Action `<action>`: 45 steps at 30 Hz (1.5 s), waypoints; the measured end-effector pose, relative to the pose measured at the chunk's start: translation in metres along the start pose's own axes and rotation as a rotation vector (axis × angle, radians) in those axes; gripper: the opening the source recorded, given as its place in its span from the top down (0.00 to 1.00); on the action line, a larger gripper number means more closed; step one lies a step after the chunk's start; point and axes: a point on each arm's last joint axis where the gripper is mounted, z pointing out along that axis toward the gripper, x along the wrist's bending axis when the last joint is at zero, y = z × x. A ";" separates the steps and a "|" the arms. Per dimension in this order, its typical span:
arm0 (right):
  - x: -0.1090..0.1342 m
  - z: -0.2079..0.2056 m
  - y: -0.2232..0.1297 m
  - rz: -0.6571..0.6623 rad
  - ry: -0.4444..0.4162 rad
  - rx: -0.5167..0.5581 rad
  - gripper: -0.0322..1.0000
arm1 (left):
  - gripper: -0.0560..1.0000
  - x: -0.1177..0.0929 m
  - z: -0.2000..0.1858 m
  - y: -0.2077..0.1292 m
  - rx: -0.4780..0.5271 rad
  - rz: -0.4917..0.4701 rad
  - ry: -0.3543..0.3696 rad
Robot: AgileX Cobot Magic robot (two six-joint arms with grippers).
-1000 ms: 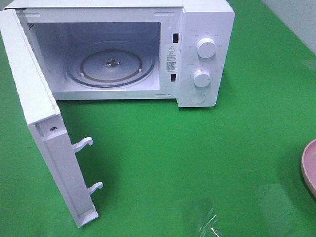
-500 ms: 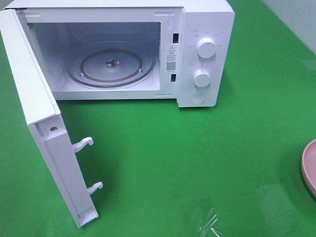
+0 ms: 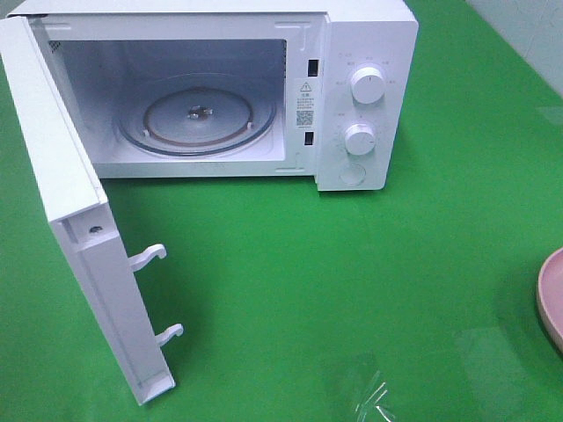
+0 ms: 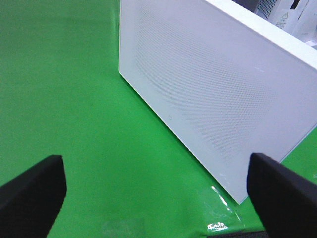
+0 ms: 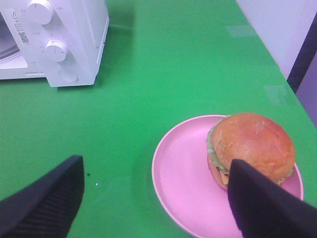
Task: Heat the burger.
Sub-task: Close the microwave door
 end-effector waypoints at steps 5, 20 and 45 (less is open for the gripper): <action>0.000 0.000 0.000 0.000 0.000 0.000 0.22 | 0.09 0.000 0.000 0.000 0.000 0.000 0.000; 0.000 0.000 0.000 0.000 0.000 0.000 0.23 | 0.09 0.000 0.000 0.000 0.000 0.000 0.000; 0.000 0.000 0.000 0.000 0.000 0.000 0.23 | 0.09 0.000 0.000 0.000 0.000 -0.001 0.000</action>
